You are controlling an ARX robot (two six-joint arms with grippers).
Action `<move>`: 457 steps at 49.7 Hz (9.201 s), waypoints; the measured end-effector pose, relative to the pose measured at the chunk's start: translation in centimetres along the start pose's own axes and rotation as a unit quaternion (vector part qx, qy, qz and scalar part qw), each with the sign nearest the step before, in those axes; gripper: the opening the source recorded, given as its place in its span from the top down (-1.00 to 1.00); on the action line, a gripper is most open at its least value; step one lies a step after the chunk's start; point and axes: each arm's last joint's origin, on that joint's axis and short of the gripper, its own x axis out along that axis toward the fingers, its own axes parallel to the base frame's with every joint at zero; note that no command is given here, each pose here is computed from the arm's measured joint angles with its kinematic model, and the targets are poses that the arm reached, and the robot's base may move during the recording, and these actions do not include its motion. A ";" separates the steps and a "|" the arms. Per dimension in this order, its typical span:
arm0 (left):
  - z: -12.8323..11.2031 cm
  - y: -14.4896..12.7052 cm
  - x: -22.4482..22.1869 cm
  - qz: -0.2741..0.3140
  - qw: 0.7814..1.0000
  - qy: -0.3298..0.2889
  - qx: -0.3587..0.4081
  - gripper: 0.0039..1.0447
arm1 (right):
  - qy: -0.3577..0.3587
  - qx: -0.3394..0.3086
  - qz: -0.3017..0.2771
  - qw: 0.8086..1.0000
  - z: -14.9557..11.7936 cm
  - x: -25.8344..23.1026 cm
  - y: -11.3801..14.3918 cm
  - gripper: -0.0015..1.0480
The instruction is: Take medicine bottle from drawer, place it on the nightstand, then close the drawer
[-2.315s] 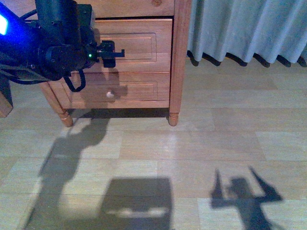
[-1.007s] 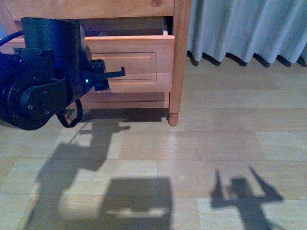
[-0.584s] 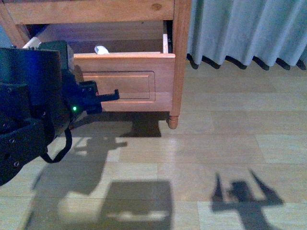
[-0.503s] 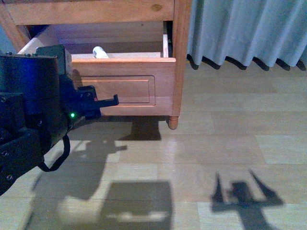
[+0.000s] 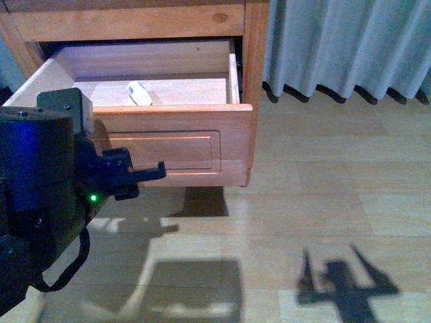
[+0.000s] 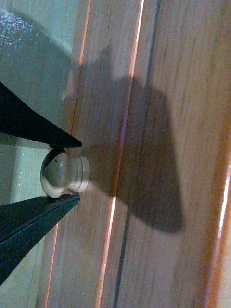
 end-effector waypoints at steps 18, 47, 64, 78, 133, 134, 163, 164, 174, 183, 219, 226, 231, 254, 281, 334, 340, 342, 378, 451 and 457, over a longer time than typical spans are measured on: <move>-1.0 0.0 -1.5 -0.004 1.000 0.004 -0.013 0.51 | 0.000 0.000 0.000 1.000 0.0 0.0 0.0 -0.87; -1.6 1.2 -5.1 -0.011 0.999 0.027 -0.031 -0.61 | 0.000 0.000 0.000 1.000 0.0 0.0 0.0 -0.87; 0.7 3.0 -11.4 -0.061 0.997 0.052 -0.017 -0.88 | 0.000 0.000 0.000 1.000 0.0 0.0 0.0 -0.87; 5.7 5.4 -18.6 -0.156 0.987 0.020 -0.036 -0.88 | 0.000 0.000 0.000 1.000 0.0 0.0 0.0 -0.87; 3.1 10.0 -24.3 -0.008 0.973 -0.226 0.045 0.94 | 0.000 0.000 0.003 1.000 0.0 0.0 0.0 -0.87; 3.1 10.0 -24.3 -0.008 0.973 -0.227 0.045 0.94 | 0.000 0.000 0.003 1.000 0.0 0.0 0.0 -0.87; 3.1 10.0 -24.3 -0.009 0.973 -0.228 0.045 0.94 | 0.102 0.092 0.066 0.988 1.0 0.9 0.2 -0.87; 3.1 10.0 -24.3 -0.009 0.973 -0.228 0.045 0.94 | 0.108 0.107 0.068 0.986 1.6 1.4 0.3 -0.87; 3.1 10.0 -24.3 -0.009 0.973 -0.228 0.045 0.94 | 0.070 0.106 0.115 0.985 9.5 7.0 2.6 -0.87; 3.1 10.0 -24.3 -0.009 0.973 -0.228 0.045 0.94 | 0.085 0.054 0.130 0.986 12.3 14.0 5.6 -0.87; 3.1 10.0 -24.3 -0.009 0.973 -0.228 0.045 -0.70 | 0.263 -0.045 0.114 0.957 0.7 37.9 11.8 -0.87; 3.1 10.0 -24.3 -0.009 0.973 -0.228 0.046 -0.89 | 0.275 -0.043 0.130 0.952 -1.4 39.8 12.9 -0.87; 3.1 10.0 -24.3 -0.009 0.973 -0.228 0.046 -0.88 | 0.282 -0.044 0.140 0.948 -2.7 40.8 13.7 -0.87; 3.1 10.0 -24.3 -0.009 0.973 -0.228 0.046 -0.88 | 0.325 -0.062 0.156 0.931 -9.5 42.2 15.1 -0.65; 3.1 10.0 -24.3 -0.009 0.973 -0.228 0.046 -0.88 | 0.314 -0.052 0.171 0.932 -8.8 39.1 13.8 0.43; 3.1 10.0 -24.3 -0.009 0.973 -0.228 0.046 -0.88 | 0.135 -0.009 -0.025 0.990 11.8 45.6 9.6 0.43; 3.1 10.0 -24.3 -0.009 0.973 -0.228 0.046 -0.88 | 0.148 -0.009 -0.029 0.989 9.7 46.9 10.1 0.43; 3.1 10.0 -24.3 -0.009 0.973 -0.228 0.046 -0.88 | 0.149 -0.010 -0.029 0.988 9.3 47.1 10.3 0.43; 3.1 10.0 -24.3 -0.009 0.973 -0.228 0.046 -0.88 | 0.086 -0.020 -0.009 0.996 7.7 47.9 12.6 -0.83; 3.1 10.0 -24.3 -0.009 0.973 -0.228 0.046 -0.88 | 0.158 -0.043 0.067 0.984 -9.0 17.5 8.8 0.94; 3.1 10.0 -24.3 -0.009 0.973 -0.228 0.046 -0.88 | 0.162 -0.066 0.056 0.983 -10.1 19.5 8.1 0.94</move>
